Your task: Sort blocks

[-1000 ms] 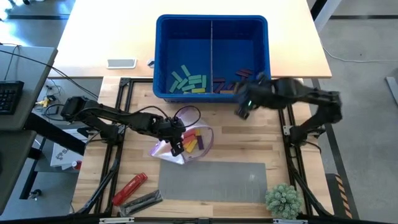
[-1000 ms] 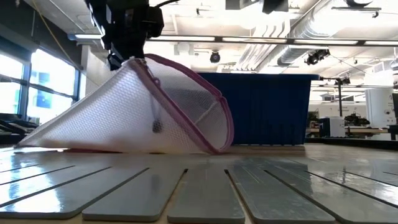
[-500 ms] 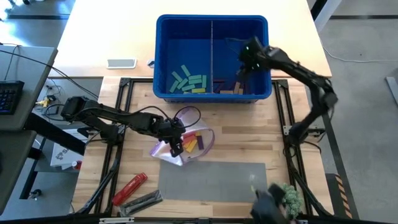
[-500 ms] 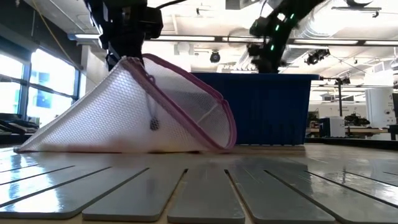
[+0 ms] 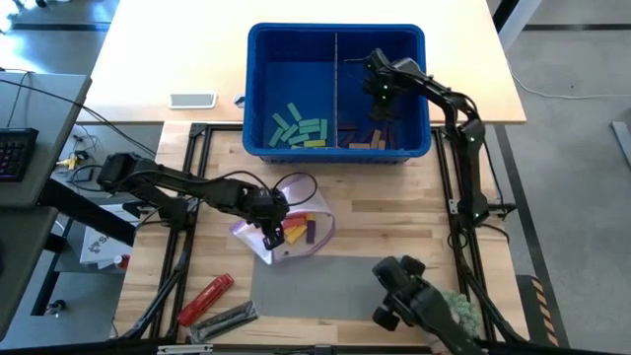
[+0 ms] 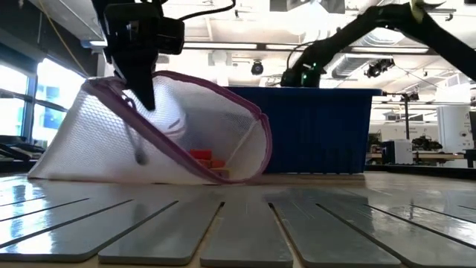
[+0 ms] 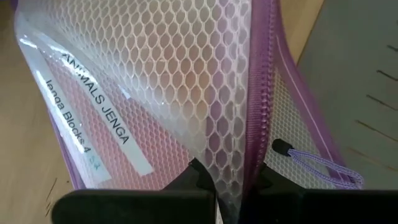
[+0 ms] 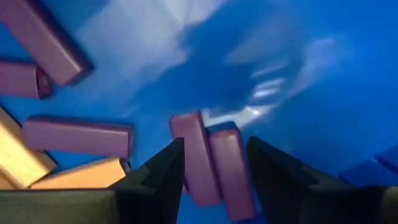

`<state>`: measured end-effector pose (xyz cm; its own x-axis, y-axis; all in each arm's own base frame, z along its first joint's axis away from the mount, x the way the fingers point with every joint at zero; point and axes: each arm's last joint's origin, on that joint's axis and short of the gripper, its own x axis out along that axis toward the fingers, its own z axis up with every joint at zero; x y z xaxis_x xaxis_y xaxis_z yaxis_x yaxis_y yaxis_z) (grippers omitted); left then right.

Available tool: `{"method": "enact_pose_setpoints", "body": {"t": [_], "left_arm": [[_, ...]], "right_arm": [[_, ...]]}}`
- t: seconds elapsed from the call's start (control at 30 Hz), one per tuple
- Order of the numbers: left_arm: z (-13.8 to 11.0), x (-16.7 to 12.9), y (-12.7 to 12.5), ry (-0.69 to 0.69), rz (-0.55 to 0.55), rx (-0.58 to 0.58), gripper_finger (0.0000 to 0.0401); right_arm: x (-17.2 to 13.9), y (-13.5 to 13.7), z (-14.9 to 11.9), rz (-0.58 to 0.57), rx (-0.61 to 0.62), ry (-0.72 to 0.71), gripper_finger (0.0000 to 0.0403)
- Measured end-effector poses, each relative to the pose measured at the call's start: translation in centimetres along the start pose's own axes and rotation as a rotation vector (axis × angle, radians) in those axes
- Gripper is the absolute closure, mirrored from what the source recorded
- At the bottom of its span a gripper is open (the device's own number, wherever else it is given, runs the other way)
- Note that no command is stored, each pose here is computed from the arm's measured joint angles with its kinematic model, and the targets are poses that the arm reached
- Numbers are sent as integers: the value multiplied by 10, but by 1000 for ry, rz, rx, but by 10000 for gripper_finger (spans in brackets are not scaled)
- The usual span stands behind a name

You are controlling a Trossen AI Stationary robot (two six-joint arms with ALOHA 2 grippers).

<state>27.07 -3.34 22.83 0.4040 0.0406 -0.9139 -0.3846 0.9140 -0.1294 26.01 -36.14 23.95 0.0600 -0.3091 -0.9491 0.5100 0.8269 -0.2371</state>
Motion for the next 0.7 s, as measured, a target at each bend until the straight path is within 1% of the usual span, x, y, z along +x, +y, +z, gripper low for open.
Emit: {"method": "enact_pose_setpoints", "body": {"t": [0.1, 0.2, 0.27, 0.43, 0.57, 0.7], "left_arm": [[0, 2, 0, 17, 2, -5, 401], [0, 4, 0, 23, 4, -11, 401], [0, 5, 0, 23, 3, -13, 401], [0, 8, 0, 31, 6, -19, 401], [0, 8, -1, 30, 3, -19, 401], [0, 8, -1, 32, -2, -19, 401]], "right_arm": [[14, 2, -1, 9, -70, 53, 245], [21, 0, -3, -54, -73, 115, 245], [22, -2, -4, -74, -74, 125, 245], [41, -2, -5, 5, -69, 134, 245], [52, 0, -5, 8, -75, 164, 245], [53, 9, 3, -5, -95, 132, 245]]}}
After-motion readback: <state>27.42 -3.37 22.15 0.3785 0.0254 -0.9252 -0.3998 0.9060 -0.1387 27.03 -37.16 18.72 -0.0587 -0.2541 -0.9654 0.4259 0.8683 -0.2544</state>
